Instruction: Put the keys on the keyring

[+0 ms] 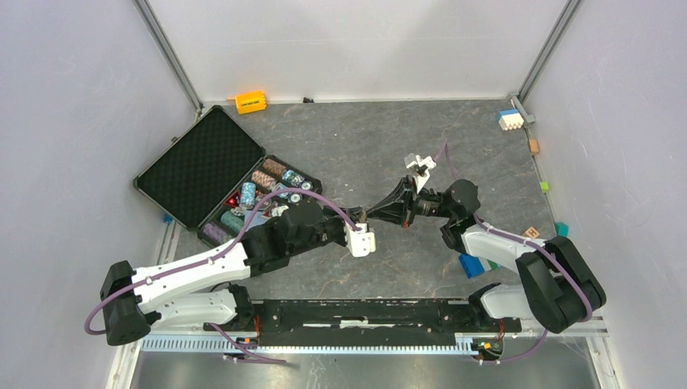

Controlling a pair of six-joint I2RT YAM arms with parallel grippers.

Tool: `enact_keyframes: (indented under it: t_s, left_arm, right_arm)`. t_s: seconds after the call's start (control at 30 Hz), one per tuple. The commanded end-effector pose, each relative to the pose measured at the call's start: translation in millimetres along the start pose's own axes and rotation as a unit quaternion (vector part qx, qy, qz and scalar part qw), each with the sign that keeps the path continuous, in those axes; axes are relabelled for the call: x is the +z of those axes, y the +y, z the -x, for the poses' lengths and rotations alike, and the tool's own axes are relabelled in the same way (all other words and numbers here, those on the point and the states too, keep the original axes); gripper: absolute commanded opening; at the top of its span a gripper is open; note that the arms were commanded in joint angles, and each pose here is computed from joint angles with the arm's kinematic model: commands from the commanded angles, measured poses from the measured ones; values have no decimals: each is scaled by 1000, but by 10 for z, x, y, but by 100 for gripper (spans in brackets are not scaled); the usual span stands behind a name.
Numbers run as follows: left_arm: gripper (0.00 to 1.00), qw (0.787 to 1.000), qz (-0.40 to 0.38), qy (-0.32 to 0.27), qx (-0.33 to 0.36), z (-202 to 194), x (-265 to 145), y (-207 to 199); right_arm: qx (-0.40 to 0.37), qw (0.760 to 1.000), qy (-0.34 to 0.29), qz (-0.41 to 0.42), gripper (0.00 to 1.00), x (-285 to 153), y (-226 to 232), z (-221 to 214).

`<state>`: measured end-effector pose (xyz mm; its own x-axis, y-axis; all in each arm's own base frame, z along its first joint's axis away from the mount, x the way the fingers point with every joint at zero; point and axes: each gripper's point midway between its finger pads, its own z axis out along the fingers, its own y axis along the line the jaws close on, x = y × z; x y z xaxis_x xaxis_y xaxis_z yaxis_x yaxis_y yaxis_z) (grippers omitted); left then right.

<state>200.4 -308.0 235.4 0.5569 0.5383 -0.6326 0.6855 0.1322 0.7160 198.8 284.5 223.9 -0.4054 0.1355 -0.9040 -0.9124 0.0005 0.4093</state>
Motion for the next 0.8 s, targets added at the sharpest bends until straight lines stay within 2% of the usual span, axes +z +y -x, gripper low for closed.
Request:
enact_keyframes:
  t_s: [0.0, 0.77]
  left_arm:
    - [2, 999, 33, -43, 3, 296, -18, 256]
    - [2, 999, 29, -43, 0, 289, -17, 231]
  right_arm:
    - [-39, 999, -9, 18, 0, 73, 75, 167]
    - [-40, 999, -6, 17, 0, 83, 66, 164]
